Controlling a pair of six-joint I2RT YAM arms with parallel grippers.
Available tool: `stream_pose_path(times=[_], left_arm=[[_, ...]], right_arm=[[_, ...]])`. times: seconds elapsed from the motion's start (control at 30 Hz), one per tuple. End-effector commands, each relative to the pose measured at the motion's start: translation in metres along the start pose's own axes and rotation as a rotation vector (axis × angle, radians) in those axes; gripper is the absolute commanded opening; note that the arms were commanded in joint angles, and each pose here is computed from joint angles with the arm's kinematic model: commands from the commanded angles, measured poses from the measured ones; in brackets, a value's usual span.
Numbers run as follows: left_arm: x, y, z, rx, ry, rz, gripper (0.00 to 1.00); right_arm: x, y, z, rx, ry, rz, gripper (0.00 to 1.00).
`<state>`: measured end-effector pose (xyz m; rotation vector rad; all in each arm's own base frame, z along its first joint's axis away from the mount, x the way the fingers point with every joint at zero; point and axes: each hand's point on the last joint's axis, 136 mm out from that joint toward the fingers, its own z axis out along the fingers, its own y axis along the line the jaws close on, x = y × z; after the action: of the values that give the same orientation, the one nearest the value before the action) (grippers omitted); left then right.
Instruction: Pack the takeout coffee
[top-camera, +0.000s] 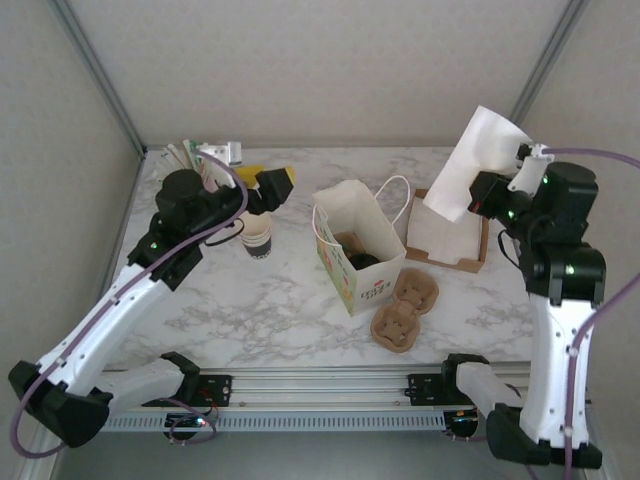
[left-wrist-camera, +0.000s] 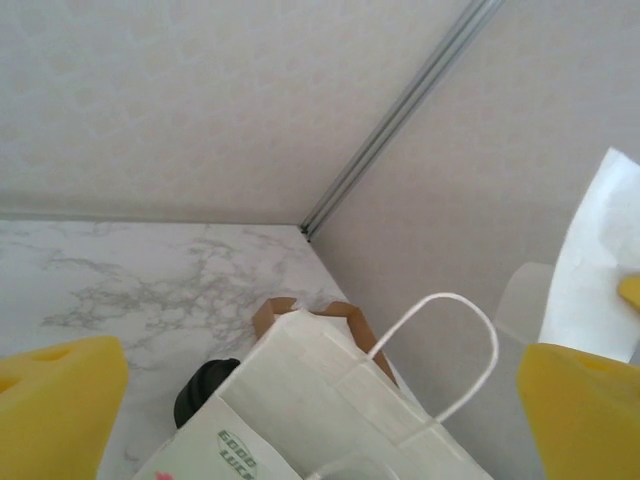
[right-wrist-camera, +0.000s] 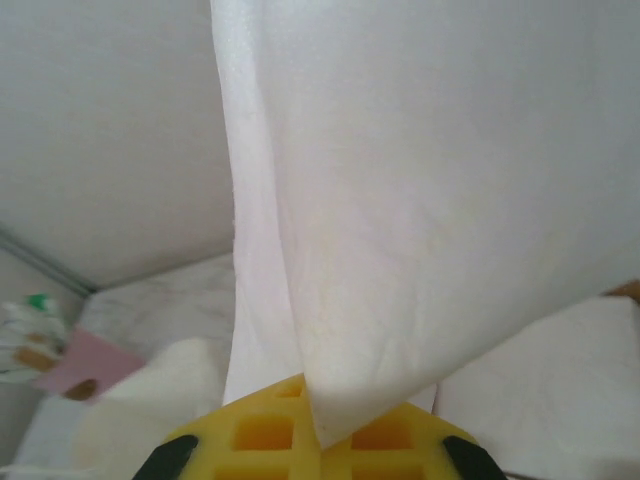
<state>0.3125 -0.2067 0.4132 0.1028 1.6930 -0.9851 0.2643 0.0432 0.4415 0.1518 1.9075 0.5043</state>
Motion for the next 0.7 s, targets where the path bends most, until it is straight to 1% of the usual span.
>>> stream_pose_path(times=[0.0, 0.13, 0.23, 0.33, 0.53, 0.6, 0.67], left_arm=[[-0.003, -0.009, -0.018, 0.02, -0.036, 0.034, 1.0], [-0.013, -0.018, -0.039, 0.046, -0.101, 0.061, 1.0], [-0.016, -0.024, -0.053, 0.076, -0.149, 0.08, 1.0], [-0.014, -0.023, -0.058, 0.075, -0.162, 0.082, 1.0], [-0.005, -0.009, -0.049, 0.03, -0.134, 0.067, 1.0], [-0.003, -0.006, -0.045, 0.015, -0.122, 0.062, 1.0], [-0.002, -0.003, -0.041, 0.001, -0.111, 0.058, 1.0]], right_arm=[[-0.007, 0.041, -0.019, -0.212, -0.05, 0.006, 0.0], [-0.004, 0.072, -0.038, -0.395, -0.074, 0.027, 0.0], [0.003, 0.088, -0.041, -0.513, -0.043, 0.043, 0.0], [0.012, 0.1, -0.037, -0.59, 0.0, 0.048, 0.0], [0.037, 0.128, -0.016, -0.664, 0.124, -0.021, 0.0], [0.048, 0.139, -0.008, -0.667, 0.165, -0.062, 0.0], [0.058, 0.145, 0.004, -0.635, 0.197, -0.104, 0.0]])
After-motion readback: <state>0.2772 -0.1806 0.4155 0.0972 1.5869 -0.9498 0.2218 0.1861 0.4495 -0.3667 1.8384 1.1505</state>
